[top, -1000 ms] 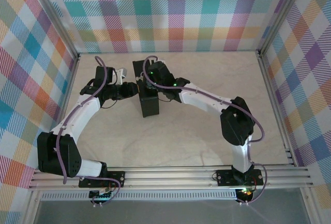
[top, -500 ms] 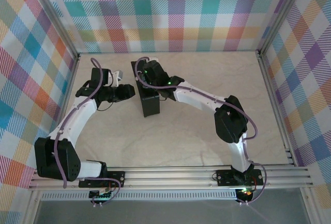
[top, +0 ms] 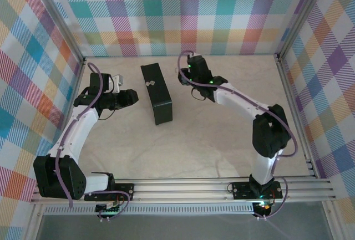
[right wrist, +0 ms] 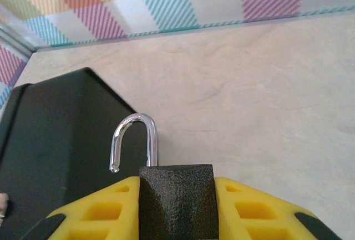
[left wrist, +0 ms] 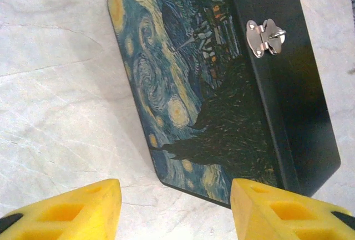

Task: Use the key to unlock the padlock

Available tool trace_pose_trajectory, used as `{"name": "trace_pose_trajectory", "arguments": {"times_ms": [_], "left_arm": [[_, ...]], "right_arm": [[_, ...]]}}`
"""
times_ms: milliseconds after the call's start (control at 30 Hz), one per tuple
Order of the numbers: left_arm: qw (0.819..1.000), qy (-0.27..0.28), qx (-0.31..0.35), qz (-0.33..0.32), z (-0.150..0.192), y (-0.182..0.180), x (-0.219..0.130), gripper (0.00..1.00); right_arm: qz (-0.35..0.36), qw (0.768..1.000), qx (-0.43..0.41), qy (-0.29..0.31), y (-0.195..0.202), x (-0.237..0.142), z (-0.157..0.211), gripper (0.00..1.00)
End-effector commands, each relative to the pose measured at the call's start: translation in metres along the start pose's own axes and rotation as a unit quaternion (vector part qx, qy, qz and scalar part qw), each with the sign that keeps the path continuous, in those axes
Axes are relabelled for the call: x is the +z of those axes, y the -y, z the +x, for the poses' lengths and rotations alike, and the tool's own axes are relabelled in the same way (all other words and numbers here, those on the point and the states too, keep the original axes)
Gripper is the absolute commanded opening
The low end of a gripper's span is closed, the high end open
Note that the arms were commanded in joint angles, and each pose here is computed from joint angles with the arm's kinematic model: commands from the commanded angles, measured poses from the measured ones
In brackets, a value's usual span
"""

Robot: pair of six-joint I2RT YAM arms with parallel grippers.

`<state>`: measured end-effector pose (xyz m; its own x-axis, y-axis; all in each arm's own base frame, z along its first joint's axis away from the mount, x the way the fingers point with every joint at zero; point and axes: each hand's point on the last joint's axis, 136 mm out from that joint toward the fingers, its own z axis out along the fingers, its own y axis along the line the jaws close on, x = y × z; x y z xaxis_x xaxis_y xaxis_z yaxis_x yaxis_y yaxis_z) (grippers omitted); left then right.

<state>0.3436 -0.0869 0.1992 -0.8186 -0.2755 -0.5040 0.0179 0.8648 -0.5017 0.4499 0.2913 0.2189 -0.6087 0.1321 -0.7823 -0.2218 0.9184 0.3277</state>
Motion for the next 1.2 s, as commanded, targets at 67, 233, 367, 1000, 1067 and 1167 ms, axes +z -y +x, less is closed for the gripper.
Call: {"name": "trace_pose_trajectory", "arguments": {"times_ms": [67,233,367,1000,1067,1167], "left_arm": [[0.999,0.023,0.007,-0.041,-0.009,-0.009,-0.018,0.56],[0.998,0.026,0.010,-0.060,-0.009,-0.017,-0.019,0.59],[0.998,0.026,0.007,-0.064,-0.010,-0.019,-0.019,0.59],[0.996,0.036,-0.019,-0.079,-0.012,-0.035,-0.019,0.63],[0.996,0.037,-0.027,-0.081,-0.011,-0.037,-0.017,0.64],[0.995,0.028,-0.035,-0.089,-0.009,-0.040,-0.015,0.68]], "right_arm": [[0.046,0.998,0.013,-0.050,0.069,-0.003,0.048,0.13],[0.103,0.989,0.023,-0.103,0.131,-0.006,0.105,0.15],[0.121,0.983,0.035,-0.131,0.157,-0.005,0.130,0.20],[-0.067,0.992,-0.031,-0.103,0.065,-0.034,0.060,1.00],[-0.097,0.989,-0.048,-0.096,0.031,-0.040,0.052,1.00],[-0.130,0.985,-0.069,-0.091,-0.013,-0.047,0.044,1.00]]}}
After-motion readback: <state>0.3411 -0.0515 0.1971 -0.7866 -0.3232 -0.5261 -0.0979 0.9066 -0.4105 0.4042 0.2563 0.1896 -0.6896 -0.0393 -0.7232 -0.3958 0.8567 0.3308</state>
